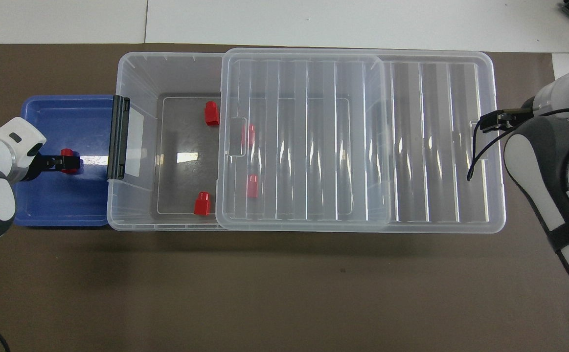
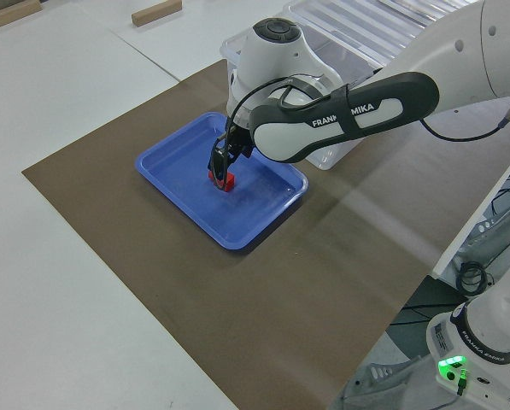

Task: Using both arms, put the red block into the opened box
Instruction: 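Grasp the red block with the left gripper while the right gripper withdraws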

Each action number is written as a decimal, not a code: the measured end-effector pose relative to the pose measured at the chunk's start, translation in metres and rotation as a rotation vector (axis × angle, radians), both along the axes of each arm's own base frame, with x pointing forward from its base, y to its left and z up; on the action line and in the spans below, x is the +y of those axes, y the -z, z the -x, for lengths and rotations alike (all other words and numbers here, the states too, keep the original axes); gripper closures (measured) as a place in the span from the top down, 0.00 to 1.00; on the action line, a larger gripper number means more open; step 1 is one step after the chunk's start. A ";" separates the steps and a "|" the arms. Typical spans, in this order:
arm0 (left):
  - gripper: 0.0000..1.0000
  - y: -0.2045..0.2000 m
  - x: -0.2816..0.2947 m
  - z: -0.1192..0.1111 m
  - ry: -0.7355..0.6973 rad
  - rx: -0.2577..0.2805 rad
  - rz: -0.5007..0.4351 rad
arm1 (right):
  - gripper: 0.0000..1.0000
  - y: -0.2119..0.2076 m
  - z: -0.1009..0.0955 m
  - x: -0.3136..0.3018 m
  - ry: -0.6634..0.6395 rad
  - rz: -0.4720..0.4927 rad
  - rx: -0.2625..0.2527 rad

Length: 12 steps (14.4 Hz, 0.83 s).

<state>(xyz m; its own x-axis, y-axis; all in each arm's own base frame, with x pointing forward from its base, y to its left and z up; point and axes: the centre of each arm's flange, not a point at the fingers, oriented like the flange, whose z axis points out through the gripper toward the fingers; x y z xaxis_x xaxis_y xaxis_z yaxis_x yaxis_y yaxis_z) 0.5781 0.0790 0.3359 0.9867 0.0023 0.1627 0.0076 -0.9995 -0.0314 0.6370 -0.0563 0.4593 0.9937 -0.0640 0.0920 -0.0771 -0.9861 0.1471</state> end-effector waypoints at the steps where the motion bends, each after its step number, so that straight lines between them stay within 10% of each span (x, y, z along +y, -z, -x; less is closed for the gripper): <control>1: 1.00 0.009 0.002 -0.001 -0.003 0.004 0.001 | 1.00 -0.001 0.000 0.000 -0.002 0.005 0.002; 8: 1.00 0.031 0.006 -0.003 -0.010 0.006 0.001 | 1.00 -0.027 0.004 0.022 0.017 -0.016 -0.007; 12: 0.55 0.031 0.007 -0.004 -0.010 0.003 0.001 | 1.00 -0.089 0.033 0.039 0.100 -0.093 -0.023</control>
<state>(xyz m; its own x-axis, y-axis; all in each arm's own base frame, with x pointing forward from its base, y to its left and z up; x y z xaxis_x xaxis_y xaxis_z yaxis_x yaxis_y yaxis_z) 0.5826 0.0856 0.3045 0.9870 0.0119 0.1602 0.0171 -0.9994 -0.0308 0.6036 -0.0169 0.5486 0.9796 -0.1720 0.1035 -0.1781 -0.9826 0.0524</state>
